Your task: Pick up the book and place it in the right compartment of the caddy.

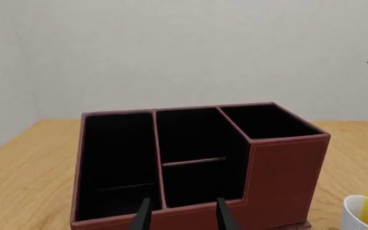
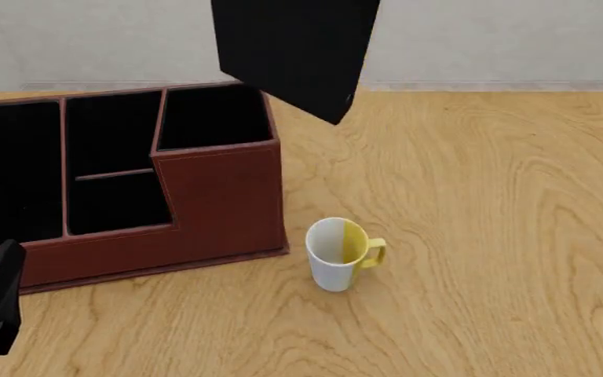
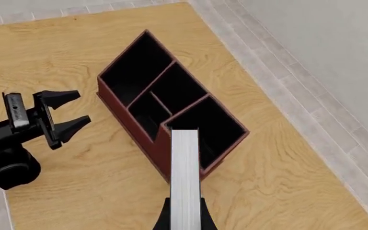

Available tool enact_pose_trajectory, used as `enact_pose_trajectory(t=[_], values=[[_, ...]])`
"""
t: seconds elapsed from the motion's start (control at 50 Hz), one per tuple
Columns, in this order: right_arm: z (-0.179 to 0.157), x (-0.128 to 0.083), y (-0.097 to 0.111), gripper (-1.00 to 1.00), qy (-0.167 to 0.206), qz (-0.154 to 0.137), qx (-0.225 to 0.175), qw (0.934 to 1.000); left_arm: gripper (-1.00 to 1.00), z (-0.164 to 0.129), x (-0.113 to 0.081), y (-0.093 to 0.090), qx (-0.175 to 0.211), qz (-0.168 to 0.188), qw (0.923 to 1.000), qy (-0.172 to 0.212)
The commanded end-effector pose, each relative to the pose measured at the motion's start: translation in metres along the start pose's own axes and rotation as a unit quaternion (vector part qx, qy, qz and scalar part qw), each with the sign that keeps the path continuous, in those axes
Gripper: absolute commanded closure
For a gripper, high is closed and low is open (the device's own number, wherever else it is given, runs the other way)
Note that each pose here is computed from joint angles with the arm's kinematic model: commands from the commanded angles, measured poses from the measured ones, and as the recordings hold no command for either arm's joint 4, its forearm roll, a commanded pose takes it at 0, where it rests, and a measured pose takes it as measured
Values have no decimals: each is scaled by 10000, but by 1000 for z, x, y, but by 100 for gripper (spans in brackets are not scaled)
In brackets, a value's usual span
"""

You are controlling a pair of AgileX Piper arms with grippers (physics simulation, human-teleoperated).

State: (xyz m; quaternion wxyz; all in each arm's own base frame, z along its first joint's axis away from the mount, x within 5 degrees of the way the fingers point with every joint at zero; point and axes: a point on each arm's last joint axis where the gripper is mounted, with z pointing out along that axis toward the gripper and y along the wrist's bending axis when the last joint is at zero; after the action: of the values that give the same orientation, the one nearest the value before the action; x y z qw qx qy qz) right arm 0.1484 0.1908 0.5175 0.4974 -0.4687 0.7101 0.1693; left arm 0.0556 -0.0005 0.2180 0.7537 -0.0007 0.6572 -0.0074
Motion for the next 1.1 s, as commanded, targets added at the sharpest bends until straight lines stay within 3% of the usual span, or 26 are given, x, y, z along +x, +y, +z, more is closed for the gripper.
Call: enact_pose_trajectory(t=[0.02,0.54,1.1], values=[[24,-10,-12,100,-102,191,188,9996,-100,0,0,-1,56,70,10000,-4],[106,-18,-29,100,125,133,290,9994,-100,0,1,0,-11,183,9998,39],[167,-19,-50,100,254,364,432,9981,-100,0,2,2,-178,253,9995,94]])
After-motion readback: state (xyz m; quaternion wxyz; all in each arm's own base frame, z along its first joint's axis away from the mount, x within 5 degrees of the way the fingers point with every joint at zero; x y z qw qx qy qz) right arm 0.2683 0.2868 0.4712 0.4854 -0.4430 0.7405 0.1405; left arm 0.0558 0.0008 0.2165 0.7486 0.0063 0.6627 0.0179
